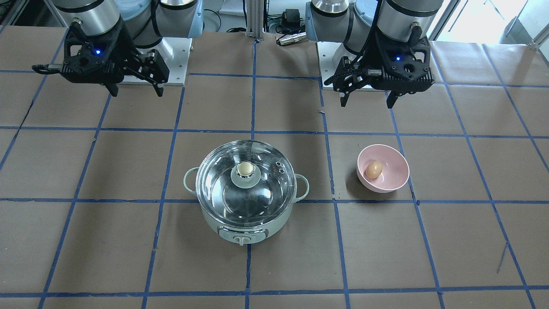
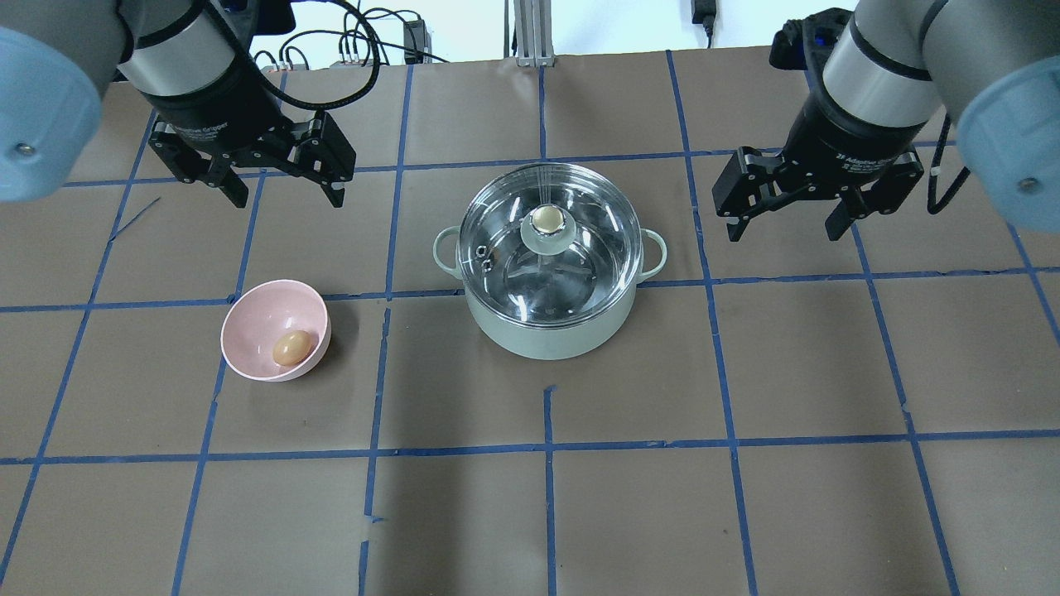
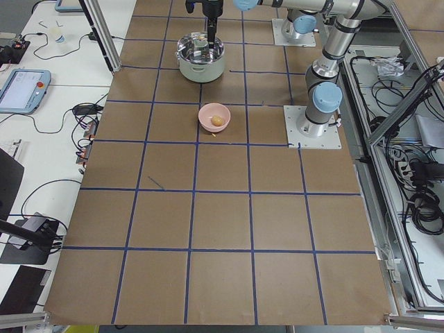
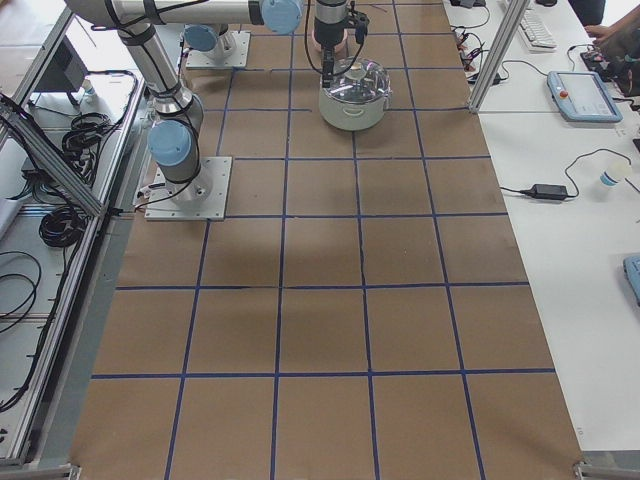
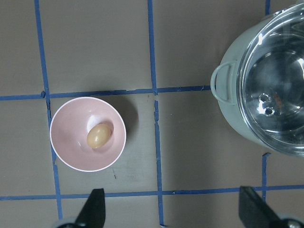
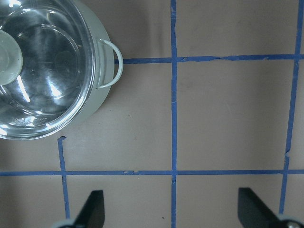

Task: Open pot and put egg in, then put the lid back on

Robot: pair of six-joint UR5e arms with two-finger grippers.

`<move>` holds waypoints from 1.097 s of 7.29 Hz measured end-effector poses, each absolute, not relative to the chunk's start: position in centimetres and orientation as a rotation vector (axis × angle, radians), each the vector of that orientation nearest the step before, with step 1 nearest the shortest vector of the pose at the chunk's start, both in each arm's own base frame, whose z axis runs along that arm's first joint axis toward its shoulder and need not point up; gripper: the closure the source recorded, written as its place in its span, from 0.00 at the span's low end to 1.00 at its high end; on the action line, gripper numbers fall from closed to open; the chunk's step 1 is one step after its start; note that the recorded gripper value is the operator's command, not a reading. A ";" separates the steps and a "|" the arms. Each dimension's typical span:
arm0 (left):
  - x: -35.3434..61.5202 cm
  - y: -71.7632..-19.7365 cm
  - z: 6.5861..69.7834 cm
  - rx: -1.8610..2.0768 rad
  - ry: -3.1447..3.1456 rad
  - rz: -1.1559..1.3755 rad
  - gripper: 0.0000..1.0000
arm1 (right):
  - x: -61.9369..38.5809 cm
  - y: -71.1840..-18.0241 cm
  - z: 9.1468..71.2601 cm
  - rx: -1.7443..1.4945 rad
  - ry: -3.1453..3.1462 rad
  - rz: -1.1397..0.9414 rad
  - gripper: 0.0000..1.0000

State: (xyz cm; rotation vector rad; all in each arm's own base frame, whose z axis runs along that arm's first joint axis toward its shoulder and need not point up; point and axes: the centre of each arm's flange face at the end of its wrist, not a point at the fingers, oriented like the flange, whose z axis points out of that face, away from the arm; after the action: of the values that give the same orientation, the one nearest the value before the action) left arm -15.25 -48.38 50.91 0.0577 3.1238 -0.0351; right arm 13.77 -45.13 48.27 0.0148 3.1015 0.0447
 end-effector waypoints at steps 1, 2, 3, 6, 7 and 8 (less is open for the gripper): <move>-15.2 -48.4 50.9 0.058 3.124 -0.034 0.01 | 13.8 -45.1 48.3 0.015 3.101 0.045 0.00; -15.2 -48.4 50.9 0.057 3.124 -0.035 0.01 | 13.8 -45.1 48.3 0.015 3.101 0.046 0.00; -15.2 -48.4 50.9 0.057 3.125 -0.036 0.01 | 13.8 -45.1 48.2 0.015 3.101 0.048 0.00; -15.1 -48.3 50.9 0.057 3.121 -0.034 0.01 | 13.8 -45.1 48.2 0.013 3.102 0.051 0.00; -15.0 -48.4 50.8 0.055 3.119 -0.031 0.01 | 13.8 -45.1 48.2 0.013 3.102 0.049 0.00; -14.7 -48.4 50.6 0.048 3.118 -0.026 0.01 | 13.8 -45.1 48.2 0.014 3.102 0.049 0.00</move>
State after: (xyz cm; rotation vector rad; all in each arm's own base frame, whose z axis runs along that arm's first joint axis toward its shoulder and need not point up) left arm -14.74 -48.40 50.62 0.0485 3.1176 -0.0259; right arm 13.79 -45.13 48.16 0.0141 3.1015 0.0489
